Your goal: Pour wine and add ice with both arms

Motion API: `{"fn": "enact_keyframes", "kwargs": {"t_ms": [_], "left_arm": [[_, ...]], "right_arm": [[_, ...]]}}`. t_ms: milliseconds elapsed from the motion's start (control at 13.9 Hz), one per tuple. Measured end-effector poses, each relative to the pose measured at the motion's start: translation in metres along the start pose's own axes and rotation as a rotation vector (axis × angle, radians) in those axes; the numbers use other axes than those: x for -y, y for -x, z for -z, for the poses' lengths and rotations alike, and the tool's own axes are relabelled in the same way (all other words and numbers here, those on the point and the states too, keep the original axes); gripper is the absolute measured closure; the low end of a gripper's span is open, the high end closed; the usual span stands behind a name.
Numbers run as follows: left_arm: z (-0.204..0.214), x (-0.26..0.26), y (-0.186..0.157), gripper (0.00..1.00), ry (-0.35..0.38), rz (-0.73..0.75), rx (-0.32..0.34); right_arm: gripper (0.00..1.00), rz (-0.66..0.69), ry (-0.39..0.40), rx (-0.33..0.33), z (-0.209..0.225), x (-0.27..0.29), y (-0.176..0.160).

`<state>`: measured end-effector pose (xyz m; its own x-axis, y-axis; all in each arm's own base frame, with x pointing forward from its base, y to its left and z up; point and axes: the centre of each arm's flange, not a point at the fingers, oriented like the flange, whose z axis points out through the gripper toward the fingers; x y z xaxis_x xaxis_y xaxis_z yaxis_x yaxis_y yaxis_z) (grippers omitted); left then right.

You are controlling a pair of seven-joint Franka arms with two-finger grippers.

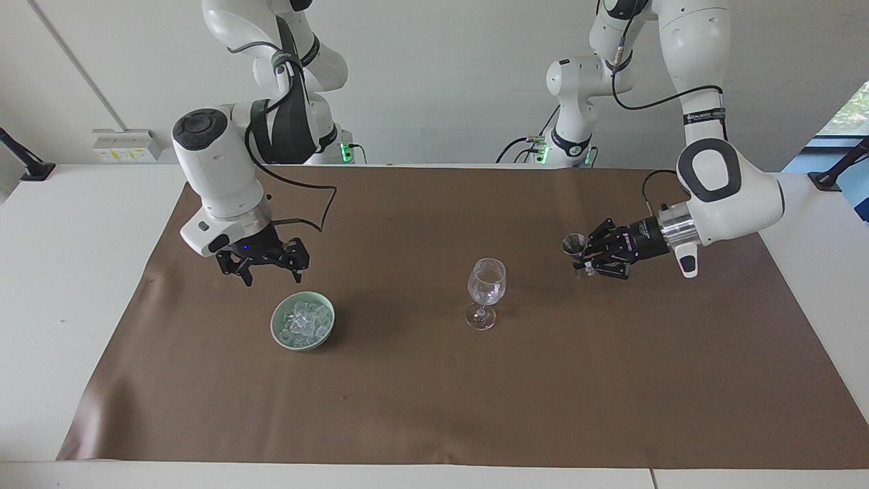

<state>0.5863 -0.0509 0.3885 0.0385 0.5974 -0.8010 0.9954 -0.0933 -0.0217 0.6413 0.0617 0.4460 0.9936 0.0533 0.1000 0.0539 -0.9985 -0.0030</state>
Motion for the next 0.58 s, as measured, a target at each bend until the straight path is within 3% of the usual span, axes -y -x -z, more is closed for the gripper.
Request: {"fn": "enact_keyframes", "kwargs": {"t_ms": [432,575], "left_arm": [[0.014,-0.009,-0.025,0.78,-0.043,0.04,0.079],[0.021,-0.014,-0.046,0.78,-0.055,0.068,0.105]], "right_arm": [[0.0,-0.004,-0.007,-0.008,-0.032,0.025,-0.007],[0.0,-0.074,-0.005,0.001,-0.038,0.021,-0.008]]}}
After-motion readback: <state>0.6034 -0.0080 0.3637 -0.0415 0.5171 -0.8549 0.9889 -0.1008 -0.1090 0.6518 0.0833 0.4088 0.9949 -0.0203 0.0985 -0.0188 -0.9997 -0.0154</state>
